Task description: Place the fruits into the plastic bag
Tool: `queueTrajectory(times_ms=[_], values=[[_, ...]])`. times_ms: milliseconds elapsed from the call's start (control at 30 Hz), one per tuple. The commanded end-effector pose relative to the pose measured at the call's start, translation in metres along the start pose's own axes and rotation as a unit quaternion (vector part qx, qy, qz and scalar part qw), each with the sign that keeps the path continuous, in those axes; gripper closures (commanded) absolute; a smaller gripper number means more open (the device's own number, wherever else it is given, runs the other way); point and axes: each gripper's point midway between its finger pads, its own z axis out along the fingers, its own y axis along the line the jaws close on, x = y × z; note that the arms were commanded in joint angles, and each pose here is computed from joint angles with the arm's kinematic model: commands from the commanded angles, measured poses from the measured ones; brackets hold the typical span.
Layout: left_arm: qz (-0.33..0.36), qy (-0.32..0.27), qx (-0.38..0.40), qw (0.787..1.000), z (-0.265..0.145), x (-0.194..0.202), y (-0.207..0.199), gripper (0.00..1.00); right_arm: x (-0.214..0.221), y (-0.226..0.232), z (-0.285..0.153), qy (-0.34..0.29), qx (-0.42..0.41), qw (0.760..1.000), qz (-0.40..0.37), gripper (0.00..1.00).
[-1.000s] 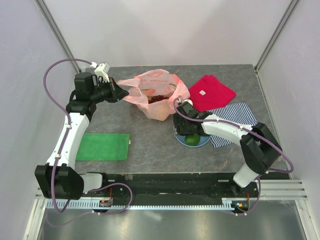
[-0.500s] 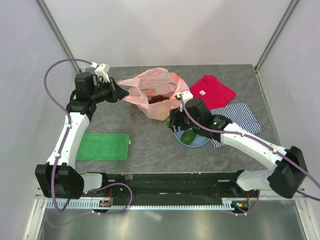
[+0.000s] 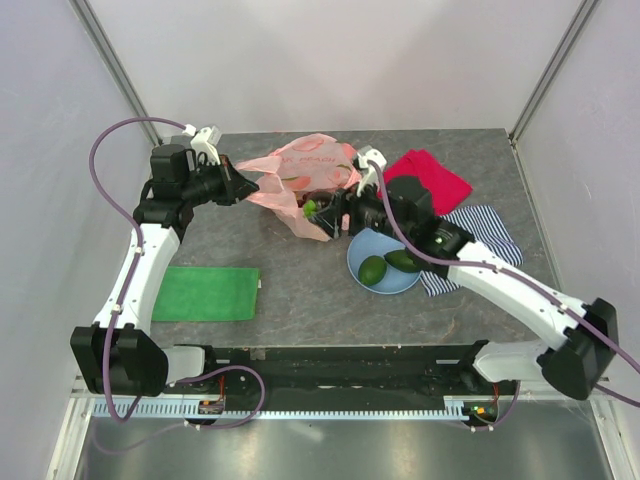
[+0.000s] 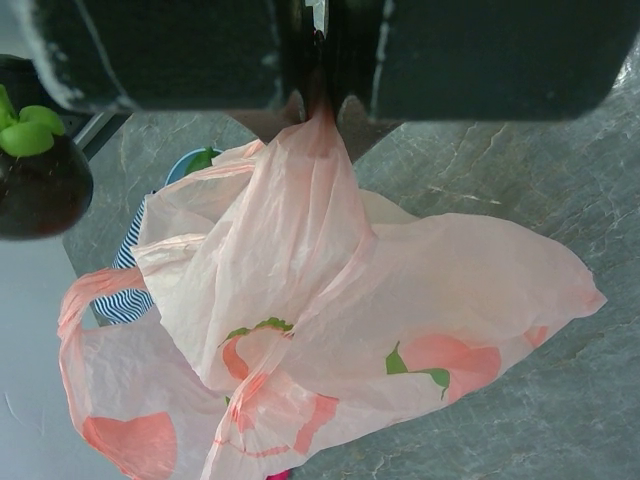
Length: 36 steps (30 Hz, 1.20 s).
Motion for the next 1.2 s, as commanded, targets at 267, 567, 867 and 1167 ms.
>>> queueTrajectory(times_ms=[267, 567, 867, 1167], values=[[0.005, -0.012, 0.01, 1.0, 0.0, -0.008, -0.003, 0.98, -0.058, -0.07, 0.062, -0.039, 0.096, 0.991, 0.081, 0.52], [0.005, -0.012, 0.011, 1.0, 0.0, -0.008, -0.004, 0.98, -0.012, -0.107, 0.114, 0.071, 0.152, 0.983, 0.075, 0.53], [0.005, -0.011, 0.011, 1.0, 0.0, -0.008, -0.004, 0.98, 0.078, -0.121, 0.148, 0.183, 0.209, 0.959, 0.049, 0.53], [0.003, -0.009, 0.011, 1.0, 0.001, -0.007, -0.003, 0.98, 0.14, -0.129, 0.152, 0.26, 0.2, 0.943, 0.064, 0.48]])
